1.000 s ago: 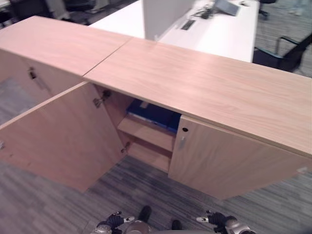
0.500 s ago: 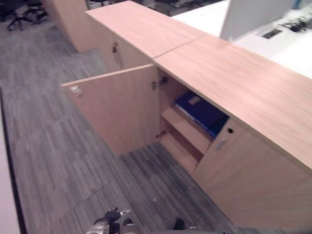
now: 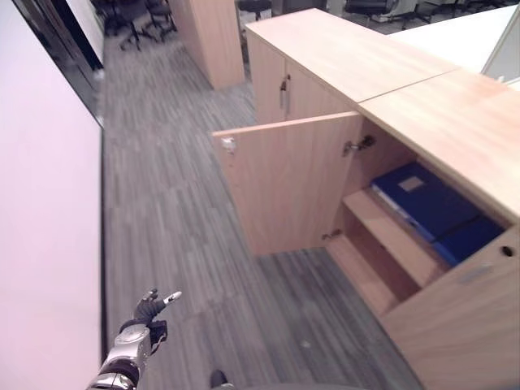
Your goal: Put the empty folder in the office cabinet
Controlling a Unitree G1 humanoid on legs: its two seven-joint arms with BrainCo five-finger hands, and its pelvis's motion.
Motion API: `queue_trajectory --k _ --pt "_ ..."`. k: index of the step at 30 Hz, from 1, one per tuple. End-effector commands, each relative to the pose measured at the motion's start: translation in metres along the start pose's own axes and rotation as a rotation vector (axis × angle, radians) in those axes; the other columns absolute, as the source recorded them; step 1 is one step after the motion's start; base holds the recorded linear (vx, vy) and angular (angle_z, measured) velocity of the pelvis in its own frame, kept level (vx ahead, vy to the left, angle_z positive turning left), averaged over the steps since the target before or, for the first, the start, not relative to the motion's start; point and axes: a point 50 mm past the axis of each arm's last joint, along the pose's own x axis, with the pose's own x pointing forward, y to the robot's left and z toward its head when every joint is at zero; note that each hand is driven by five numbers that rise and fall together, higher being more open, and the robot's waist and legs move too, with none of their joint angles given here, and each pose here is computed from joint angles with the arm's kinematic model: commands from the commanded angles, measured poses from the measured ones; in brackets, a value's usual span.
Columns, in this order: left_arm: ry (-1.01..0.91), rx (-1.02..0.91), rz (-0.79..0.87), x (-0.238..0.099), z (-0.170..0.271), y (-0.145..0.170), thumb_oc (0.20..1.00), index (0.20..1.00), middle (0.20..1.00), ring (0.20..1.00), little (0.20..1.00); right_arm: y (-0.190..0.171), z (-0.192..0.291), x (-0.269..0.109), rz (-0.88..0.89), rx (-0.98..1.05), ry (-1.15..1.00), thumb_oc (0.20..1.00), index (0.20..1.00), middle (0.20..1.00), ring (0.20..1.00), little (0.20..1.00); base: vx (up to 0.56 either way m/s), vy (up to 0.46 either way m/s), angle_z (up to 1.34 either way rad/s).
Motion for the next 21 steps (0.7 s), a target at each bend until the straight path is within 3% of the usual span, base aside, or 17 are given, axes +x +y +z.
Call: queue_trajectory --k 1,8,13,21 --pt "-0.184 0.005 0.137 0.003 0.053 0.046 1.000 1.000 1.000 1.000 1.000 0.015 -0.002 0.001 0.042 0.075 0.030 1.000 1.000 1.000 1.000 1.000 0.18 0.577 0.34" --pt "-0.314 0.218 0.170 0.004 0.108 0.054 1.000 1.000 1.000 1.000 1.000 0.024 0.016 0.001 0.076 0.134 -0.042 1.000 1.000 1.000 1.000 1.000 0.12 0.410 0.13" --pt "-0.397 0.341 0.159 0.007 0.148 0.040 1.000 1.000 1.000 1.000 1.000 0.031 0.016 0.001 0.099 0.114 -0.050 1.000 1.000 1.000 1.000 1.000 0.11 0.055 0.16" --pt "-0.433 0.312 0.080 0.012 0.175 0.006 1.000 1.000 1.000 1.000 1.000 0.013 -0.006 0.000 0.055 0.118 0.008 1.000 1.000 1.000 1.000 1.000 0.09 -0.093 -0.10"
